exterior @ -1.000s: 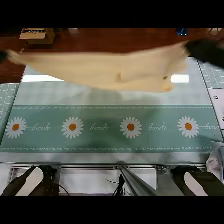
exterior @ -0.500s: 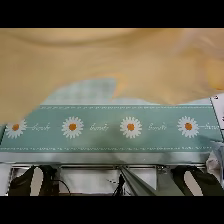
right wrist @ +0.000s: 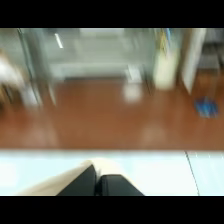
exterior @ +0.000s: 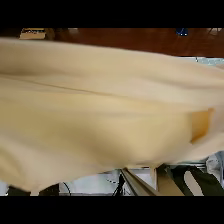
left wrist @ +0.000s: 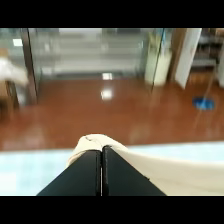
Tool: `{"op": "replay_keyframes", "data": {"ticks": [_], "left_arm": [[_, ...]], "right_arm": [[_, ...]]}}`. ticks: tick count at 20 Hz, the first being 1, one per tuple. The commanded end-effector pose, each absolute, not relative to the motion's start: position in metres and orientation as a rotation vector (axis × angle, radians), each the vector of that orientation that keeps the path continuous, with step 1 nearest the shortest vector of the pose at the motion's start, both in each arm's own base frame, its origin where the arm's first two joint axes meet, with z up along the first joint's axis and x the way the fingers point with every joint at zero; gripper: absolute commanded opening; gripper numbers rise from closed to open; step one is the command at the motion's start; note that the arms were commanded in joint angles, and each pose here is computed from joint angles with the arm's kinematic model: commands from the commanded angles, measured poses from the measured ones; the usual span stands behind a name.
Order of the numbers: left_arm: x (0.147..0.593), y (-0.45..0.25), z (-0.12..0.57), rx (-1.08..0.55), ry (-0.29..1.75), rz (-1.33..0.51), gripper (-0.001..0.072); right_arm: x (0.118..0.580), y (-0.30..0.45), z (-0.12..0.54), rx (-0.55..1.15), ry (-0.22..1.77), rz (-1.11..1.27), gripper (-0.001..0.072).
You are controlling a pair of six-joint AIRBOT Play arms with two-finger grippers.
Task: Fold the shirts.
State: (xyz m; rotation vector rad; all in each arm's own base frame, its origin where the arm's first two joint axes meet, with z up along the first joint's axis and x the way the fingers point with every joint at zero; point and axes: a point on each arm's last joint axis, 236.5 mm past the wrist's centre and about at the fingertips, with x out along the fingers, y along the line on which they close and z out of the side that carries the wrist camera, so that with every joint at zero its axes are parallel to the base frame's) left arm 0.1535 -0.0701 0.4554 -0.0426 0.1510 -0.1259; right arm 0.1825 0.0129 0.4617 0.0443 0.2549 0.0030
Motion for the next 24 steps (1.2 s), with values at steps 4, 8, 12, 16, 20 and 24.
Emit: {"op": "replay_keyframes", "data": {"ticks": [4,8,12,16,20,24], "left_arm": [[0.209,-0.040,0.335,-0.204,0.656,-0.171,0.0018],[0.280,-0.019,0.220,-0.408,0.931,-0.201,0.0017],[0.359,-0.027,0.130,-0.507,1.049,-0.222,0.0017],[0.436,-0.032,0.080,-0.529,0.989,-0.180,0.0017],[0.487,-0.036,0.051,-0.525,0.888,-0.128,0.0018],[0.521,-0.050,0.041,-0.499,0.785,-0.111,0.0018]], "right_arm": [[0.275,-0.022,0.345,-0.003,0.782,0.006,0.0024],[0.373,-0.027,0.251,0.083,1.040,0.094,0.0024],[0.459,-0.010,0.162,0.098,1.140,0.153,0.0024],[0.530,0.011,0.103,0.098,1.080,0.172,0.0024],[0.572,0.010,0.065,0.129,1.021,0.145,0.0025],[0.592,0.006,0.039,0.147,1.001,0.124,0.0025]]}}
